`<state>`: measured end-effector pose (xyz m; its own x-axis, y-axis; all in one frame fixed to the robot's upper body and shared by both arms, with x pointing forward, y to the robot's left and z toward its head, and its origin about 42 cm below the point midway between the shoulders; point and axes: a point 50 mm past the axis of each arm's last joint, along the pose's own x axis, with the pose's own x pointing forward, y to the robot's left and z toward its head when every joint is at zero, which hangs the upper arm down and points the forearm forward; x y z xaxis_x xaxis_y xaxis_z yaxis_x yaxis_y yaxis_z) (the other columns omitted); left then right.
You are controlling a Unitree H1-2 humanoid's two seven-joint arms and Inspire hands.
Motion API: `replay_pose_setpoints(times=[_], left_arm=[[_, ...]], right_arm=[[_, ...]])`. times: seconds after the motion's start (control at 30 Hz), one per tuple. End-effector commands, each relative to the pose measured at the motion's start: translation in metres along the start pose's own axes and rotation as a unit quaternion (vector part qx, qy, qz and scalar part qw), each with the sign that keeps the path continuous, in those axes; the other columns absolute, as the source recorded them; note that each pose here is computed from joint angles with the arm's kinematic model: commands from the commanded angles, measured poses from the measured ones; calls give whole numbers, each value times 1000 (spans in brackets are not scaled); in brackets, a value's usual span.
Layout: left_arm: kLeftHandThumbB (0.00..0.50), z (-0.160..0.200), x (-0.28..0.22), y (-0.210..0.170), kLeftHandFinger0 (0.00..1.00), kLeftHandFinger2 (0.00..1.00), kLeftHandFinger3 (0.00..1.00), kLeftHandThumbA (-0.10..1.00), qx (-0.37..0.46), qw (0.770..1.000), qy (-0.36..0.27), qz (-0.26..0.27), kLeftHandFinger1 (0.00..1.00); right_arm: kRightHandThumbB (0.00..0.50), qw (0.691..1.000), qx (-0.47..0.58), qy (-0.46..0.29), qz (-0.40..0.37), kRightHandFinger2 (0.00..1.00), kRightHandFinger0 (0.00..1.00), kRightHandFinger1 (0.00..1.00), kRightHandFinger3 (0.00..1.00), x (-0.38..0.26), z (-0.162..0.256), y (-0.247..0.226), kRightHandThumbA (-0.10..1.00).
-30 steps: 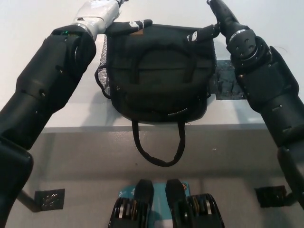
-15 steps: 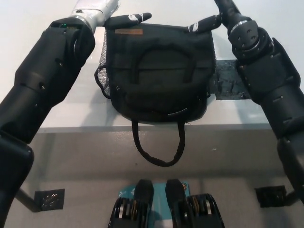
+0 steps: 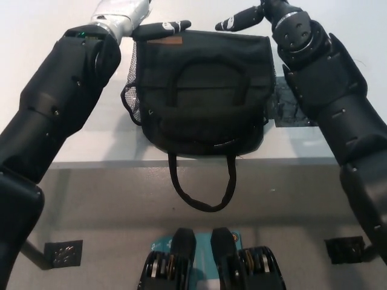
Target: A soft travel bag is kept infront of the robot in the middle of the desk and the robot uses both its hands to press it to reduce its size
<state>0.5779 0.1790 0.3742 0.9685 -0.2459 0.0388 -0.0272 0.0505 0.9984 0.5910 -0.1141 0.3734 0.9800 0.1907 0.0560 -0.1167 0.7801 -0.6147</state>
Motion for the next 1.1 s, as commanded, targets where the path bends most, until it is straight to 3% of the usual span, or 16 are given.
replay_pose_setpoints(times=[0.0,0.17,0.4,0.47,0.5,0.53,0.7,0.83,0.87,0.93,1.07], left_arm=[[231,8,7,38,1000,1000,1000,1000,16,998,-10,57,1000],[236,12,10,32,1000,1000,1000,1000,16,999,-11,42,1000],[244,21,11,13,1000,1000,1000,1000,13,999,-12,27,1000],[250,27,14,8,1000,1000,1000,1000,13,1000,-16,23,1000],[251,27,14,9,1000,1000,1000,1000,13,1000,-15,24,1000],[264,32,16,0,1000,1000,1000,1000,17,1000,-13,15,1000],[264,47,17,-29,1000,1000,1000,1000,9,1000,-20,4,1000],[146,67,14,-65,1000,1000,1000,1000,20,999,-25,-19,1000],[135,67,12,-71,1000,1000,1000,1000,19,999,-24,-21,1000],[130,69,3,-103,1000,1000,1000,1000,12,999,-22,-39,1000],[158,67,-11,-150,1000,1000,1000,1000,3,997,-7,-76,1000]], right_arm=[[204,999,-12,-36,-27,1000,1000,1000,1000,7,41,-14,1000],[140,999,-19,-37,-10,1000,1000,1000,1000,6,29,3,1000],[150,999,-20,-30,-3,1000,1000,1000,1000,2,2,23,1000],[98,999,4,-36,-11,1000,1000,1000,1000,1,-6,25,1000],[96,999,4,-37,-11,1000,1000,1000,1000,1,-5,25,1000],[100,998,53,-27,-14,1000,1000,1000,1000,-1,-16,27,1000],[151,996,82,28,-10,1000,1000,1000,1000,-6,-43,38,1000],[153,990,130,60,3,1000,1000,1000,1000,-16,-72,57,1000],[153,989,135,62,6,1000,1000,1000,1000,-18,-76,61,1000],[175,989,126,82,14,1000,1000,1000,1000,-25,-90,76,1000],[165,985,139,103,22,1000,1000,1000,1000,-36,-111,94,1000]])
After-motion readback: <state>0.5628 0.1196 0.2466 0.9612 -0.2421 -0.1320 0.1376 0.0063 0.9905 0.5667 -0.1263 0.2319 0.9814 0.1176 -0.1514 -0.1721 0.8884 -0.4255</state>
